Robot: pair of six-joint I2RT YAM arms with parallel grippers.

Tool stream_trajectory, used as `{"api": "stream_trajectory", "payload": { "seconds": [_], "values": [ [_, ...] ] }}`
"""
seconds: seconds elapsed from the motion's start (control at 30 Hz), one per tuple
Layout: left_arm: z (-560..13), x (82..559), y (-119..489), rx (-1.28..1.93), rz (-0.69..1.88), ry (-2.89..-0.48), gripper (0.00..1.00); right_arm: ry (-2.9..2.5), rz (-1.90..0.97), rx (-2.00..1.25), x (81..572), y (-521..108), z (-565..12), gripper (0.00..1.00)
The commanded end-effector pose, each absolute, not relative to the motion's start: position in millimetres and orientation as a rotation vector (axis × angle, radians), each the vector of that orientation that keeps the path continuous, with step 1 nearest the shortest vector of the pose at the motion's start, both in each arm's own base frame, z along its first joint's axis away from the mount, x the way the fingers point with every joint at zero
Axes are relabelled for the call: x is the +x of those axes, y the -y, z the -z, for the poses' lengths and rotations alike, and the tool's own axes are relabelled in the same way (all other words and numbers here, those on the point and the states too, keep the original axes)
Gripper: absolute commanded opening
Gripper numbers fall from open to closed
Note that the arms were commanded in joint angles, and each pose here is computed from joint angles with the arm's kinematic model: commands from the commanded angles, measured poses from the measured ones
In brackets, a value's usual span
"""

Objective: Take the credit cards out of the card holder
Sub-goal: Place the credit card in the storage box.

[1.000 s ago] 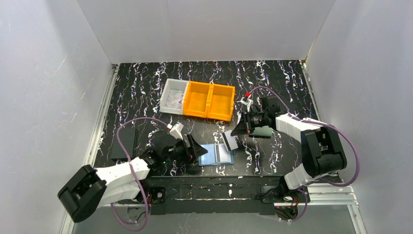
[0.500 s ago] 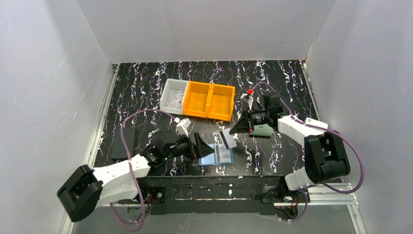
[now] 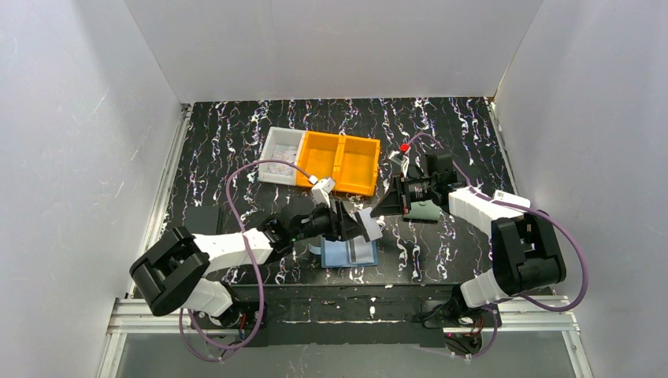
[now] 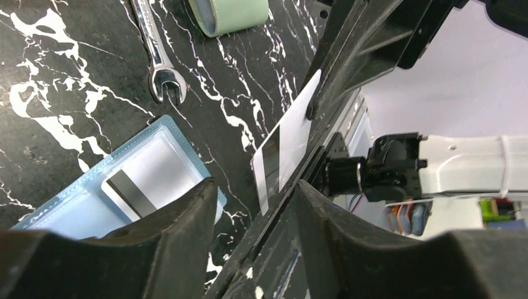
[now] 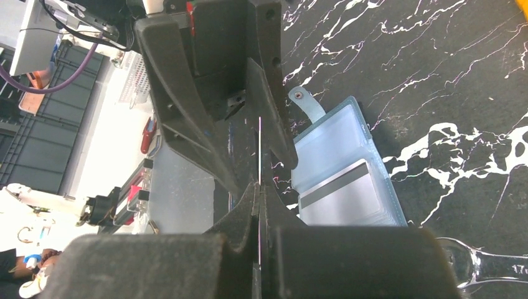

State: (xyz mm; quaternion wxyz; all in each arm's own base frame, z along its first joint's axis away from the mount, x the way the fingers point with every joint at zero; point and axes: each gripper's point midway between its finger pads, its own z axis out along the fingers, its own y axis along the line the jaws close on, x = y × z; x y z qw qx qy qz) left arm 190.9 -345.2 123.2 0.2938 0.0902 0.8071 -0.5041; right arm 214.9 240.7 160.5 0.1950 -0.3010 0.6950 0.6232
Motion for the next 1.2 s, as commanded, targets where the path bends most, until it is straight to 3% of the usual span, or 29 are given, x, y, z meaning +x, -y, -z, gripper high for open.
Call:
{"api": "stream_trajectory", "payload": {
  "seconds": [0.0, 0.23, 0.3, 0.47, 0.6, 0.93, 1.0, 1.17],
  "values": [
    [-145, 195, 361, 0.25, 1.424, -2.082, 0.37, -1.909, -1.768, -0.878, 212, -243, -165, 0.01],
    [-147, 193, 363, 0.246, 1.473, -2.052, 0.0, -1.917, -1.75, -0.874, 214, -243, -163, 0.01],
    [-146, 190, 361, 0.266, 1.471, -2.045, 0.0, -1.922, -1.737, -0.871, 215, -243, -162, 0.01],
    [-141, 179, 347, 0.458, 1.4, -1.986, 0.0, -1.929, -1.707, -0.885, 219, -239, -167, 0.54],
    [-136, 170, 325, 0.736, 1.202, -1.903, 0.0, -1.902, -1.723, -0.875, 219, -232, -176, 0.75],
    [-162, 184, 279, 1.573, 0.259, -1.301, 0.0, -1.938, -1.717, -0.76, 226, -233, -184, 0.9],
    [-173, 202, 275, 1.613, 0.016, -1.23, 0.0, -1.974, -1.748, -0.703, 228, -234, -182, 0.93],
    [-186, 211, 288, 1.739, -0.227, -1.056, 0.0, -2.07, -1.855, -0.574, 229, -239, -176, 0.96]
  ]
}}
